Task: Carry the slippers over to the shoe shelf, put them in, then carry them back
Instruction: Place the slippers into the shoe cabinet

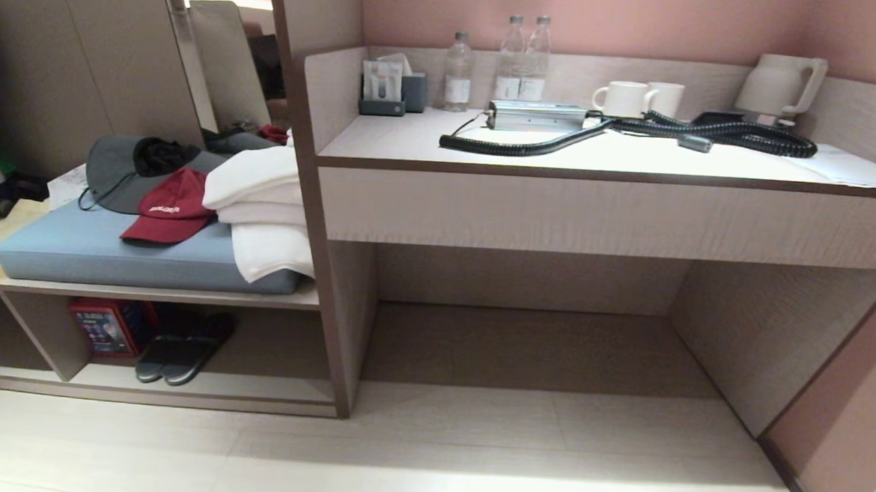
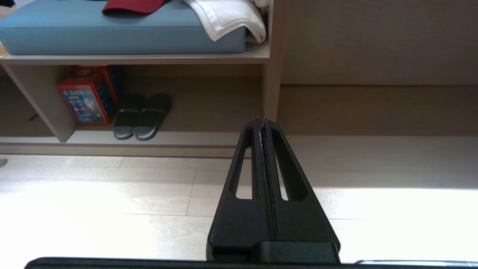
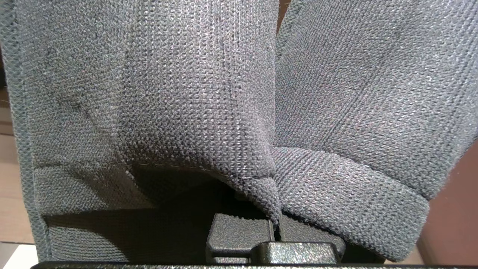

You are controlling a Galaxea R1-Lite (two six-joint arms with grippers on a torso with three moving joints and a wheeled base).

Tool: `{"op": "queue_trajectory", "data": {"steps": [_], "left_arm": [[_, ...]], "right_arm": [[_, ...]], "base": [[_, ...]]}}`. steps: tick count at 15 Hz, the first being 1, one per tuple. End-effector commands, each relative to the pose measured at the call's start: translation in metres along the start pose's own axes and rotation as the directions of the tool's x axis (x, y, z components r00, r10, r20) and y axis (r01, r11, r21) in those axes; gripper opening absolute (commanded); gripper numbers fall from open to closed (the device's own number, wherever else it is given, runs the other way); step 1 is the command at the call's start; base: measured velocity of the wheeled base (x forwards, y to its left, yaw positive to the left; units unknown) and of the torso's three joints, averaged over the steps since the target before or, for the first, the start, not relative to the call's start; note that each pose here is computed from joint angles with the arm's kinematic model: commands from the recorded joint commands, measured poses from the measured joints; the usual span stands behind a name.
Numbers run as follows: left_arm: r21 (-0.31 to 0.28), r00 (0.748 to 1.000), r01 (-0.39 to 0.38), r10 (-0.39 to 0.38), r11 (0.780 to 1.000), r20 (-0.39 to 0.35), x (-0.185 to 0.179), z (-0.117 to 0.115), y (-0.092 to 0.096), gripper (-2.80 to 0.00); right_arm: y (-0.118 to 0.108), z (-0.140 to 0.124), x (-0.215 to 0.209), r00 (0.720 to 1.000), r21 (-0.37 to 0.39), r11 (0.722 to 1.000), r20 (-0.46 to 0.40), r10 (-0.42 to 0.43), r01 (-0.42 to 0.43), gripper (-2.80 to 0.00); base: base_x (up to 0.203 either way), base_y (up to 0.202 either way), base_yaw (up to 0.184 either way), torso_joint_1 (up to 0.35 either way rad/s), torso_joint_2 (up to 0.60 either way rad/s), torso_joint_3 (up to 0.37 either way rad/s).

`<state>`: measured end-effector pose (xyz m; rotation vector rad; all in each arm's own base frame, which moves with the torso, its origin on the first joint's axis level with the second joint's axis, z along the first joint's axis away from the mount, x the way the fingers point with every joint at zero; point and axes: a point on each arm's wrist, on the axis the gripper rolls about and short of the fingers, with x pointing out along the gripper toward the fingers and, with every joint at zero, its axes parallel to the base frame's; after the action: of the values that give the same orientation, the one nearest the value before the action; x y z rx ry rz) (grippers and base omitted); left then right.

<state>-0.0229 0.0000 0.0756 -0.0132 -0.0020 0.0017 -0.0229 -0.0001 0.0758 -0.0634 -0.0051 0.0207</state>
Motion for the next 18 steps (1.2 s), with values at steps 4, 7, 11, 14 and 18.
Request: {"op": "queue_trajectory", "data": {"steps": [4,7,11,14,18], "left_arm": [[-0.001,1.000,0.000,0.000,1.000,0.001,0.0000,0.0000,0.0000,-2.80],[-0.001,1.000,0.000,0.000,1.000,0.000,0.0001,-0.0001,0.0000,-2.80],[-0.001,1.000,0.000,0.000,1.000,0.000,0.0000,0.0000,0.0000,-2.80],[-0.001,1.000,-0.001,0.001,1.000,0.001,0.0000,0.0000,0.0000,-2.80],[-0.001,1.000,-0.001,0.001,1.000,0.001,-0.0001,0.0000,0.0000,-2.80]], "right_arm": [[-0.0001,0.0000,0.0001,1.000,0.001,1.000,-0.001,-0.001,0.001,-2.80],[-0.0001,0.0000,0.0001,1.000,0.003,1.000,-0.001,-0.001,0.001,-2.80],[-0.0002,0.0000,0.0001,1.000,0.011,1.000,-0.002,-0.004,0.004,-2.80],[-0.0002,0.0000,0.0001,1.000,0.011,1.000,-0.002,-0.004,0.004,-2.80],[-0.0002,0.0000,0.0001,1.000,0.011,1.000,-0.002,-0.004,0.004,-2.80]], "base": [[0.000,0.198,-0.002,0.003,0.00,0.002],[0.000,0.194,-0.002,-0.001,0.00,0.004],[0.000,0.195,-0.001,0.001,0.00,0.002],[0.000,0.196,-0.002,0.003,0.00,0.001],[0.000,0.196,0.000,0.004,0.00,0.001]]}}
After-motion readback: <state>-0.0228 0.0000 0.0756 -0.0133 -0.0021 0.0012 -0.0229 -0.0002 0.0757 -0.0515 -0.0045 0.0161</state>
